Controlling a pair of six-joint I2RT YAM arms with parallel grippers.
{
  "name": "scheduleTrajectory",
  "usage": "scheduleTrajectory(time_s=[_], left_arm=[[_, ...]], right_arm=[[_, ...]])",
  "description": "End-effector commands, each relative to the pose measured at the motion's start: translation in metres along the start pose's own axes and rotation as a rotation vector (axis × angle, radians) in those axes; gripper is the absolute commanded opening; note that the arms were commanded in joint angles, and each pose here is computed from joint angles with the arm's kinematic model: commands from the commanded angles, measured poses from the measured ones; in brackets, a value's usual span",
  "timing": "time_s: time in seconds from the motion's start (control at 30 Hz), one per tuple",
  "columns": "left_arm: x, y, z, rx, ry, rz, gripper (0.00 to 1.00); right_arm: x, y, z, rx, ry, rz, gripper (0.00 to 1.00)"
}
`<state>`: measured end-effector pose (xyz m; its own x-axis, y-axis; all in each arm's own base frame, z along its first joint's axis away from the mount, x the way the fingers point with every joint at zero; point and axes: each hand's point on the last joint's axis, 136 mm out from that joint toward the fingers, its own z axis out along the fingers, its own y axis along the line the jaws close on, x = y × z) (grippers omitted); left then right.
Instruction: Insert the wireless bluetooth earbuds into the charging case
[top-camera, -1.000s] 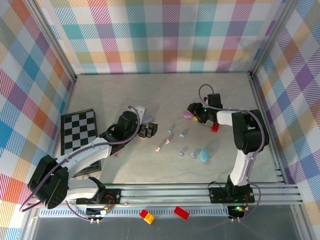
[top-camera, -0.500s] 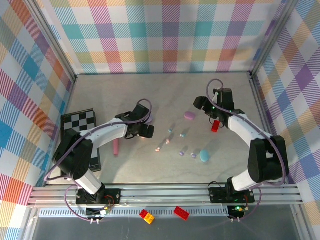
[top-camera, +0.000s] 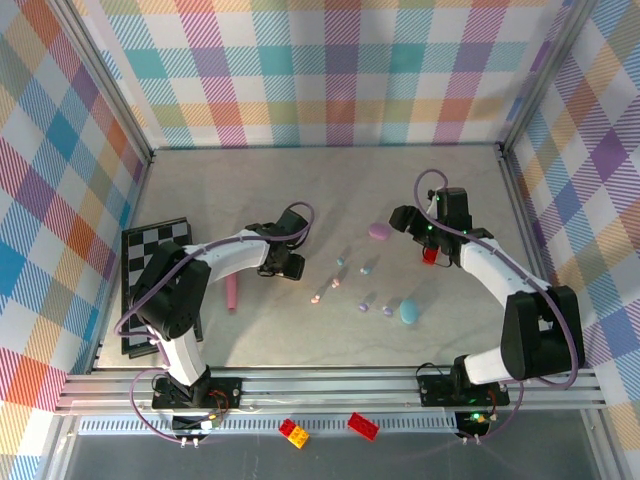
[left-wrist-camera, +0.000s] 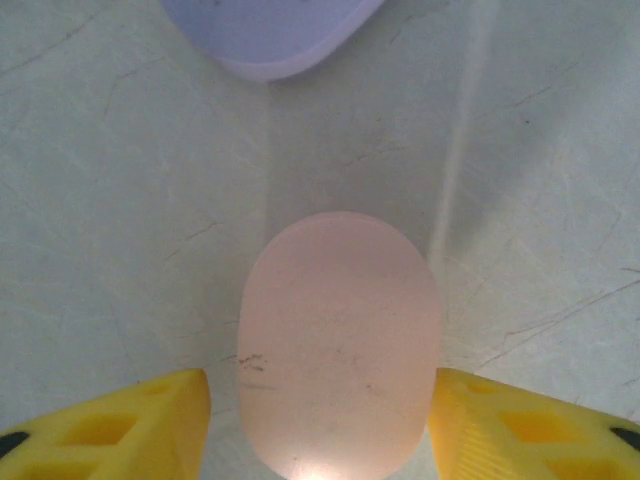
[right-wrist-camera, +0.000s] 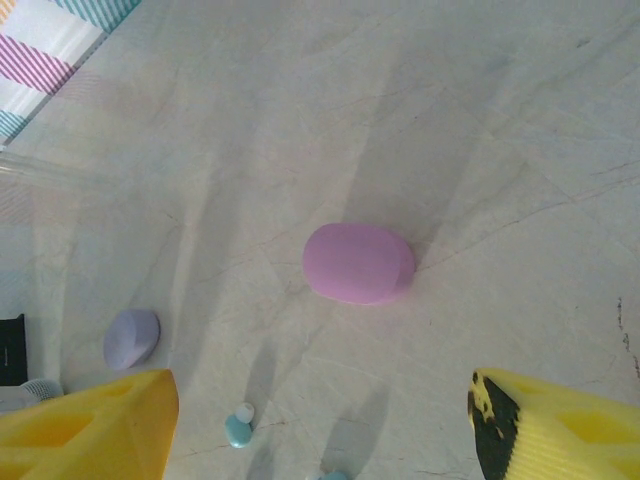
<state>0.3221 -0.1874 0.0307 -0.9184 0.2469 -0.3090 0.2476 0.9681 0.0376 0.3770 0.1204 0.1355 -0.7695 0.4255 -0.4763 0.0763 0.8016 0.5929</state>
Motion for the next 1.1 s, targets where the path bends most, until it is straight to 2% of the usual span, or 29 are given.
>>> scheduleTrajectory(time_s=[0.0,0.13,0.3,0.5,0.63,0.83,1.07], left_arm=[[-0.004,0.001,-0.001,0.006,0.011,-0.001,0.48],[-0.004,0.005,-0.007,-0.009,0.0,0.011,0.4],[-0.013,0.003,-0.029,0.018,-0.085,0.072,0.38],[-0.032,-0.035,-0.062,0.171,-0.269,0.261,0.36],[-0.039,-0.079,-0.096,0.291,-0.457,0.487,0.36],[-0.033,-0.126,-0.142,0.451,-0.688,0.713,0.36],[-0.024,-0.147,-0.162,0.497,-0.753,0.841,0.36]], right_arm=[[0.003,0.01,-0.007,-0.031,0.011,-0.019,0.76],[0.006,0.018,-0.013,-0.066,0.019,-0.014,0.76],[0.021,0.035,-0.029,-0.154,0.076,-0.029,0.76],[0.051,0.065,-0.055,-0.306,0.229,-0.045,0.75],[0.065,0.086,-0.073,-0.397,0.311,-0.042,0.75],[0.086,0.097,-0.083,-0.504,0.407,-0.073,0.75],[0.103,0.115,-0.085,-0.593,0.476,-0.093,0.72]])
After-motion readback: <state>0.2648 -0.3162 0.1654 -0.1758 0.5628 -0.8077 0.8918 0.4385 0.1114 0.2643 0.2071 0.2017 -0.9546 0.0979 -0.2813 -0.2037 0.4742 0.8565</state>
